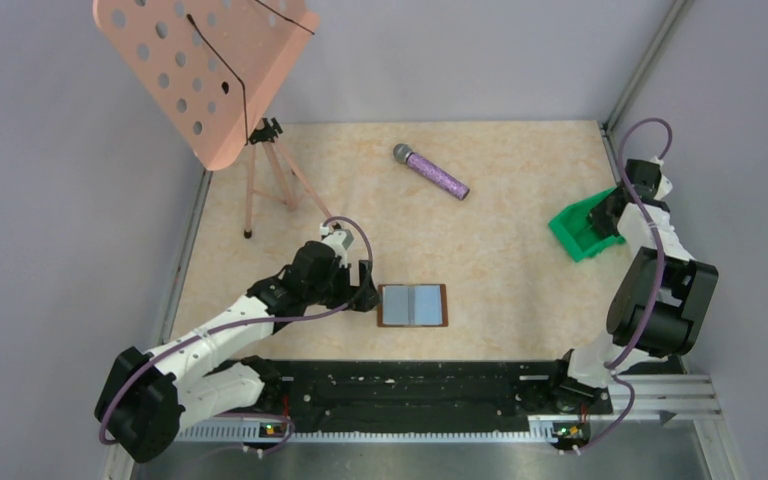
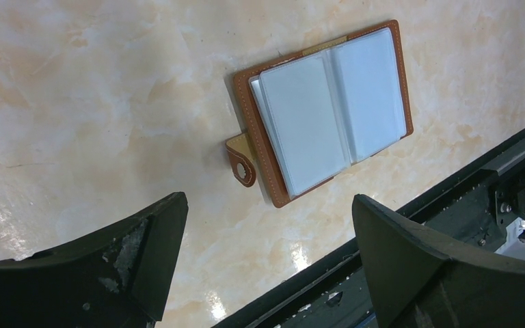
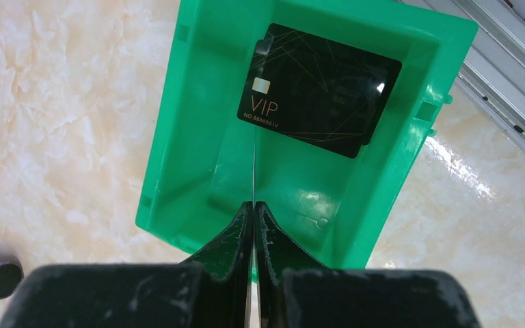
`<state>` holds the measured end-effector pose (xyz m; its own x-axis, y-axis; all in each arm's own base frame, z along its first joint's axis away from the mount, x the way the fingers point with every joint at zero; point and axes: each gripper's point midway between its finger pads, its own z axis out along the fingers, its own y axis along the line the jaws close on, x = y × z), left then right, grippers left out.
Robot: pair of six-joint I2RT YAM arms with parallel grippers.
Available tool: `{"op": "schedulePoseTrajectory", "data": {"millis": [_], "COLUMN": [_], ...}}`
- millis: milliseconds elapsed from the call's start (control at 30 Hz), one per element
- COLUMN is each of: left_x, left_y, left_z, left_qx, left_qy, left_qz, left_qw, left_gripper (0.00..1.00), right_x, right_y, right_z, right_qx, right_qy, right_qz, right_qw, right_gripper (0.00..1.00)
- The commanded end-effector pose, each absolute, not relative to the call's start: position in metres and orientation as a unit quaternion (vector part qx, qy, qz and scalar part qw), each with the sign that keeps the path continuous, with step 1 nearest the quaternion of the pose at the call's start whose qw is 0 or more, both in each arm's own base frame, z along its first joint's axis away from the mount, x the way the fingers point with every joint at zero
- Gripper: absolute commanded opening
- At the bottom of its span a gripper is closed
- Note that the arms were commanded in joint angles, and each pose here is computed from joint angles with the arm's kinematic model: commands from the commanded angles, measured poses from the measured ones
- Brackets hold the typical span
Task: Take the credit cards out of the card holder
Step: Place the credit card in the storage box.
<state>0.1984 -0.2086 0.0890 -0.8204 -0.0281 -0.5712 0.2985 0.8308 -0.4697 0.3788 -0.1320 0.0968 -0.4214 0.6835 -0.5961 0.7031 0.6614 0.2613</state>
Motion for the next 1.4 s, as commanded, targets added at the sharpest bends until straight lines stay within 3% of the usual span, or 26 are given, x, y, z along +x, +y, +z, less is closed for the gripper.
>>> {"op": "schedulePoseTrajectory", "data": {"millis": [0, 633, 1367], "left_x": [0.209, 0.21, 0.208], "left_y": [-0.213, -0.211, -0.211], "left_z": [0.11, 0.113, 0.112], "left_qx": [0.077, 0.075, 0.076], "left_qy": [0.899, 0.897, 0.897], "left_qz": [-0.288, -0.288, -0.29], "left_qw": [0.32, 0.327, 0.324], "left_gripper": [0.96, 0.96, 0.95], "right_x": [0.395, 0.401, 0.398], "right_y": [-0.148, -0.142, -0.194], "right_z": [0.116, 0.141, 0.157], "right_qx": [0.419, 0.394, 0.435], "right_qy": [0.825, 0.826, 0.77], "right_qz": [-0.02, 0.009, -0.025], "right_qw": [0.38, 0.403, 0.467], "right_gripper": [0.0, 0.0, 0.0]}}
